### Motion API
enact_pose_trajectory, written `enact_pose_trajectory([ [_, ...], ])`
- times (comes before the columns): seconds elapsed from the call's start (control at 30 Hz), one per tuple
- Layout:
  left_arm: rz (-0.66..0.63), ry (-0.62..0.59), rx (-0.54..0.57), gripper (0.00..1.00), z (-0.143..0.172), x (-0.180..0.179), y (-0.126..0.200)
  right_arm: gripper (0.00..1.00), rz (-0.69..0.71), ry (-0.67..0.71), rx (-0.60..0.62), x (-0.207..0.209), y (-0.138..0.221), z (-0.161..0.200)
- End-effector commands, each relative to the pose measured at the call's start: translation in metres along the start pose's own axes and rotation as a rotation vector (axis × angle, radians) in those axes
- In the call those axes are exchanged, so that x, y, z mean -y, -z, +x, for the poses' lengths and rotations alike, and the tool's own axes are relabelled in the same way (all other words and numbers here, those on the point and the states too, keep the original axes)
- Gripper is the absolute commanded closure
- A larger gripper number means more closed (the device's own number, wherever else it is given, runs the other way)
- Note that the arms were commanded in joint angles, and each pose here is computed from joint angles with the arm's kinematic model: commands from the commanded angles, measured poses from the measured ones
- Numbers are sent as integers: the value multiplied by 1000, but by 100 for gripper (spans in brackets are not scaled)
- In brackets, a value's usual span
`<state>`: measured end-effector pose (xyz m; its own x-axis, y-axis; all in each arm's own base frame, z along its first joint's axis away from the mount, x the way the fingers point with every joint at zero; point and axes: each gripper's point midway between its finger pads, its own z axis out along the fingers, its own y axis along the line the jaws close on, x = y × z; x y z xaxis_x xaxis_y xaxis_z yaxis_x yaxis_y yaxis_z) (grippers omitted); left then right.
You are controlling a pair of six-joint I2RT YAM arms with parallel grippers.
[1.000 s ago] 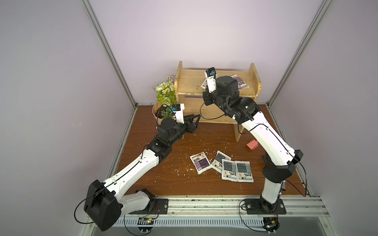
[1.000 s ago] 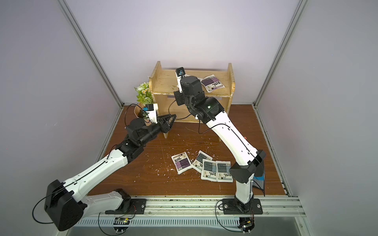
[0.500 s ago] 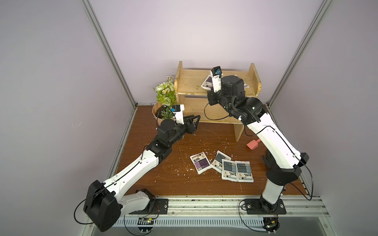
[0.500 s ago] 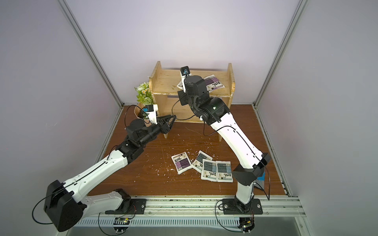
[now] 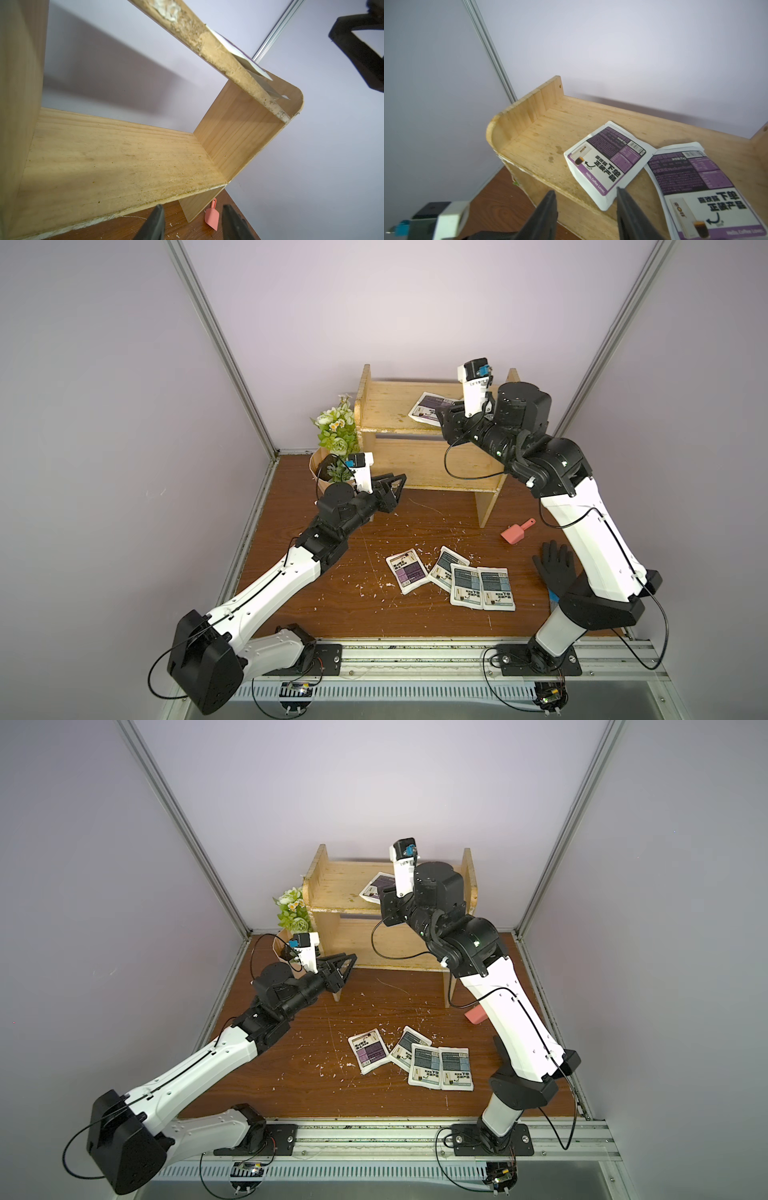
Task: Place the bagged coffee beans on the shelf by color
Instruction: Place the bagged coffee beans on the shelf.
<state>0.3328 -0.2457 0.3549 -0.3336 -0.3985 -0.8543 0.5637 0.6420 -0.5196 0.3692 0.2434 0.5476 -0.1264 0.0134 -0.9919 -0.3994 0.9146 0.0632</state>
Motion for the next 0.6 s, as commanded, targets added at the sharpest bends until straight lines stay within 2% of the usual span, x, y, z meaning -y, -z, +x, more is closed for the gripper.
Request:
enact_pose_trajectory([
  [0.0, 8, -29, 42, 52, -13, 4, 6, 51, -139, -146, 23, -2, 11, -12],
  [0.03, 8, -28, 46, 52, -13, 4, 6, 56, -170, -159, 8, -6, 7, -8],
  [0.13, 14, -23, 46, 52, -13, 4, 5, 85, -231, -182, -30, -18, -3, -1],
  [0.2, 18, -18, 44, 52, -12, 4, 4, 92, -257, -193, -58, -24, -9, 6],
  [0.57, -8, -13, 50, 52, -4, -4, 11, 95, -230, -160, -164, -35, -37, 41],
])
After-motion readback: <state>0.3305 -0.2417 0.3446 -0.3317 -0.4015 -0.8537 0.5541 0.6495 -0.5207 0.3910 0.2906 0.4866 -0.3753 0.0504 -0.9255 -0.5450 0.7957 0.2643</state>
